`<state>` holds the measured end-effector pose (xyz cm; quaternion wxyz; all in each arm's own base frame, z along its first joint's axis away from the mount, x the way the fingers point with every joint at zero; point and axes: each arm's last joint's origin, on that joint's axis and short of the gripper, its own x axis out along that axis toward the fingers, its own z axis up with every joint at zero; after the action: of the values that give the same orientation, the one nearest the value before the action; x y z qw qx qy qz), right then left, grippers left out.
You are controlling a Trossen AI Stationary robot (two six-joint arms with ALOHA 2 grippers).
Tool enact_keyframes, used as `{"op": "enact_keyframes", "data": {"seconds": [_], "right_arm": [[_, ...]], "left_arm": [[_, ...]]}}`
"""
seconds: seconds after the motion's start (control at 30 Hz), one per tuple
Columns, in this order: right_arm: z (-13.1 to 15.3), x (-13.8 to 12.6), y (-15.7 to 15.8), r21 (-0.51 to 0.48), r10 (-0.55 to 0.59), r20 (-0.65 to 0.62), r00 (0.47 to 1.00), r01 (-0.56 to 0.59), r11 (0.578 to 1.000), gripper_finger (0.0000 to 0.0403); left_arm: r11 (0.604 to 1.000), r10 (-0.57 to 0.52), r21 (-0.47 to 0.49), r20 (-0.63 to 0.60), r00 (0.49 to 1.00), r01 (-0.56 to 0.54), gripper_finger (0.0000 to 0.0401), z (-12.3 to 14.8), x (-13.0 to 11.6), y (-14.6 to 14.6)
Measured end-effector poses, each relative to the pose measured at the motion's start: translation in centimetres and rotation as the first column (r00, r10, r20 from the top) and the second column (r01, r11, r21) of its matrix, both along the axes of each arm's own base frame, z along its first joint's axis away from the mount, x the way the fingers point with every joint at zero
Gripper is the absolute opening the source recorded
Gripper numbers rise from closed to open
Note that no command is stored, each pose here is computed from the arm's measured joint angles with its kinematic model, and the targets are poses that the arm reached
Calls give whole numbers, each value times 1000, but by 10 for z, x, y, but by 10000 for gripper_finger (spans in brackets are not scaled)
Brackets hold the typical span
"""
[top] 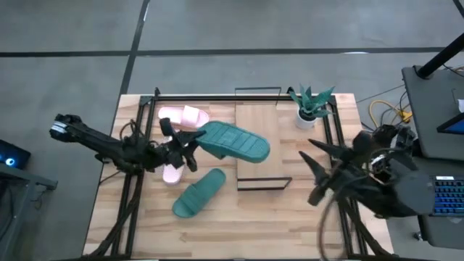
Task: Pick and place slides into the shelf
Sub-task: Put the right green slipper on the shelf
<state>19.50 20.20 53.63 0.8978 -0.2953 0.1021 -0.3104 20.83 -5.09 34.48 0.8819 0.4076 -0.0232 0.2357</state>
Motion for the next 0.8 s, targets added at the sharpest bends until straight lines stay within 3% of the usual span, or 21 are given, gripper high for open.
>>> {"op": "enact_keyframes", "data": {"seconds": [0.13, 0.23, 0.37, 0.5, 0.6, 0.7, 0.8], "right_arm": [[0, -11, 7, -31, 48, -25, 999, -49, 998, 138], [-10, -14, 14, -155, 59, -122, 991, -77, 985, 132], [-30, -12, 29, -298, 56, -234, 971, -126, 946, 125], [-47, -7, 40, -376, 44, -300, 953, -161, 913, 120], [-60, -2, 47, -404, 81, -366, 927, -237, 884, 121], [-72, 5, 52, -393, 166, -464, 870, -370, 842, 124], [-82, 8, 55, -372, 243, -583, 776, -520, 769, 128]], "left_arm": [[982, -57, -182, -31, 998, 51, 26, 2, -12, 4], [925, -105, -367, -9, 994, 95, 26, 6, -19, 6], [761, -201, -625, 28, 979, 174, 26, 11, -24, 6], [576, -344, -769, 78, 936, 276, 26, 18, -25, 2], [430, -438, -857, 75, 896, 283, 26, 20, -25, 0], [294, -509, -926, 59, 859, 238, 26, 18, -25, -3], [186, -591, -956, 77, 803, 228, 26, 16, -21, -8]]}}
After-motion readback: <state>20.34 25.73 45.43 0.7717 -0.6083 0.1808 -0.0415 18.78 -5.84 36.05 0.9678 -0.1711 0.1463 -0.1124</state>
